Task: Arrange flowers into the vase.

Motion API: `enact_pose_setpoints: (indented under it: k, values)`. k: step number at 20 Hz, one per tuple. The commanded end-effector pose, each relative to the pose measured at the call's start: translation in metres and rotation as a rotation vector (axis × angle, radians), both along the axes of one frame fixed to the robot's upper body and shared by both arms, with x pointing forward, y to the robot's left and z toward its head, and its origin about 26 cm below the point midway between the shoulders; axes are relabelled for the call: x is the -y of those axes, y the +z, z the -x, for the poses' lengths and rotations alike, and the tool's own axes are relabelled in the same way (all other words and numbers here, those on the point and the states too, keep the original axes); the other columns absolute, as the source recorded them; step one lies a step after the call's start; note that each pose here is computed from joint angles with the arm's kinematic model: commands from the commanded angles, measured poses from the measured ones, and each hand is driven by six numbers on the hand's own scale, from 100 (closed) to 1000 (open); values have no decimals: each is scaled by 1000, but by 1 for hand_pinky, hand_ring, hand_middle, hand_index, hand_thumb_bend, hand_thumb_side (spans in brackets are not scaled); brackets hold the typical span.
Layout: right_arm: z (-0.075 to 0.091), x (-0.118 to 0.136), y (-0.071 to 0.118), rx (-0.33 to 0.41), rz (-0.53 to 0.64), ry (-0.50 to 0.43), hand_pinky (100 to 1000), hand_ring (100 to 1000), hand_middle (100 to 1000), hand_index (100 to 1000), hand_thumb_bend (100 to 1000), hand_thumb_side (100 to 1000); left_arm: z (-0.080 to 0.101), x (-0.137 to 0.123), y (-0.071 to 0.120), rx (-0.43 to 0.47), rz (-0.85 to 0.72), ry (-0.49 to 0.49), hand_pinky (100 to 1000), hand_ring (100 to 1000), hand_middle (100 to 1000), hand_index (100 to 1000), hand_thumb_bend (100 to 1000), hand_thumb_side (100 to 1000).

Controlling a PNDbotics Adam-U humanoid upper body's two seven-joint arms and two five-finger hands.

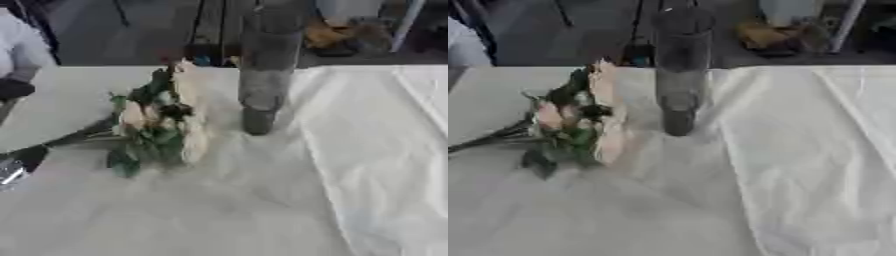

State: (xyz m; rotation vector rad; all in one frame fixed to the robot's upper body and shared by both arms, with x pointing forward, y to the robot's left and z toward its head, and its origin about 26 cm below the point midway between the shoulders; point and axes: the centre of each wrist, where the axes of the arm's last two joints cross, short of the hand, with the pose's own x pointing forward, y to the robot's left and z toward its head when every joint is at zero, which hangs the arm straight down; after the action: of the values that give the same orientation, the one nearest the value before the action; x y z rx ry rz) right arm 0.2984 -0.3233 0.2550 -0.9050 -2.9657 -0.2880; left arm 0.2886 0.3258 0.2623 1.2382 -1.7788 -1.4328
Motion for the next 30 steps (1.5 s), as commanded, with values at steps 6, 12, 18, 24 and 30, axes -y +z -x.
enact_pose_setpoints:
  k: [6, 12, 18, 24, 30]
  values:
    - [4, 1, 8, 37, 11, 13, 844, 857, 775, 861, 100, 1000, 2, 3, 23, 11, -99, 41, 838, 895, 928, 1000, 375, 945]
    - [4, 1, 7, 28, 14, 16, 844, 857, 774, 861, 100, 1000, 2, 10, 44, -50, -192, 82, 845, 903, 944, 1000, 405, 904]
    - [4, 0, 7, 22, 18, 23, 845, 857, 774, 861, 100, 1000, 1, 20, 59, -139, -245, 115, 844, 901, 936, 1000, 433, 894]
    - [3, -1, 7, 15, 21, 30, 847, 858, 774, 861, 100, 1000, 0, 32, 65, -249, -259, 140, 832, 908, 947, 1000, 483, 873]
    - [3, -1, 6, 10, 22, 35, 848, 858, 774, 861, 100, 1000, -14, 36, 68, -319, -243, 181, 825, 907, 972, 1000, 489, 858]
